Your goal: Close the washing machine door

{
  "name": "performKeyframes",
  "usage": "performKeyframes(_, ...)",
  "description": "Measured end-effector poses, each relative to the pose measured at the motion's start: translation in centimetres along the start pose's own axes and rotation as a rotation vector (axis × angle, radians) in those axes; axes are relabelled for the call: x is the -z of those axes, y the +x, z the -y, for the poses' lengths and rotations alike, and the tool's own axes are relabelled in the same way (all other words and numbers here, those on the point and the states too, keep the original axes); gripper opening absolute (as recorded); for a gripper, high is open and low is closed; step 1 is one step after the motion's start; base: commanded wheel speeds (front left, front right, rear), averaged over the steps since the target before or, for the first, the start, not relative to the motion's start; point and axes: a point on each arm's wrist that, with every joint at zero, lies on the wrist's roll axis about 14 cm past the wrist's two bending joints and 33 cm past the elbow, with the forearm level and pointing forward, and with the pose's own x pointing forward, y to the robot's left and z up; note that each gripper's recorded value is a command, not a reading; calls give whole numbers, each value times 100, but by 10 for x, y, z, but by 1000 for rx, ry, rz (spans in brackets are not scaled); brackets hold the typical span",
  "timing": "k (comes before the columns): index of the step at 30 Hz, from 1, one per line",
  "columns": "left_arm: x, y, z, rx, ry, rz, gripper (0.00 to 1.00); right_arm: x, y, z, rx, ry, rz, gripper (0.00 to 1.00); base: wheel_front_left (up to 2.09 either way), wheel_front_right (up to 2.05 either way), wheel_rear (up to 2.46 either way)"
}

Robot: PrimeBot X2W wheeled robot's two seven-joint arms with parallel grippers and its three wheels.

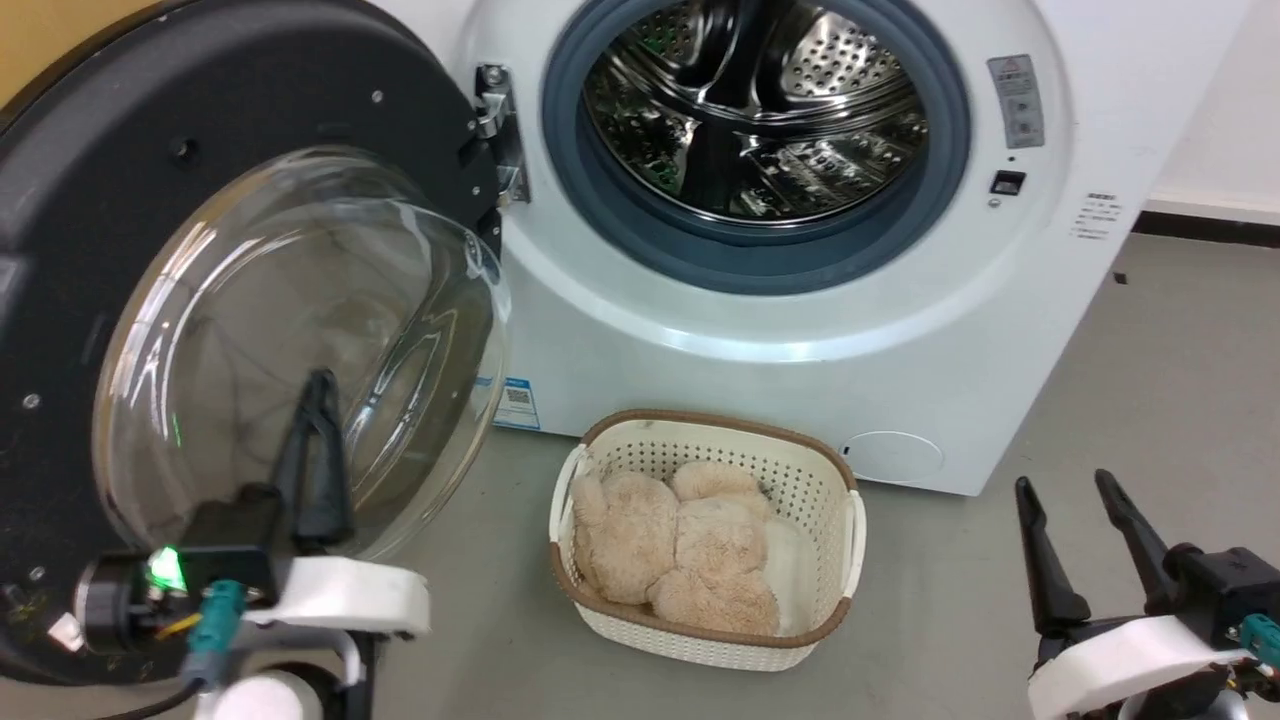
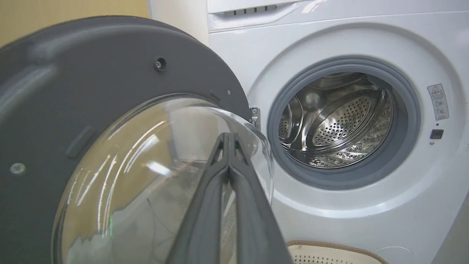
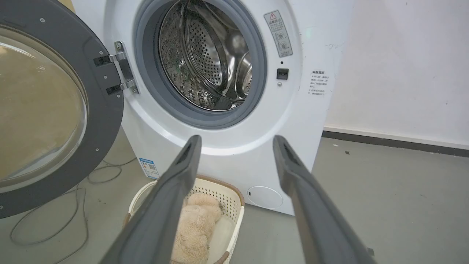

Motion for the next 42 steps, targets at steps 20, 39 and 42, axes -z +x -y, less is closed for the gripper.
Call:
performKeyframes(20, -74, 4, -112, -275, 3, 250, 0, 11, 25, -12, -36, 48, 4, 100, 0, 0, 0)
performKeyframes(39, -66, -4, -220, -477, -61, 201, 0, 20, 54, -32, -82, 100, 13, 100, 0, 0, 0)
performKeyframes(42, -54, -2, -235, -499, -128, 146, 0, 22, 56, -33, -84, 105, 12, 100, 0, 0, 0)
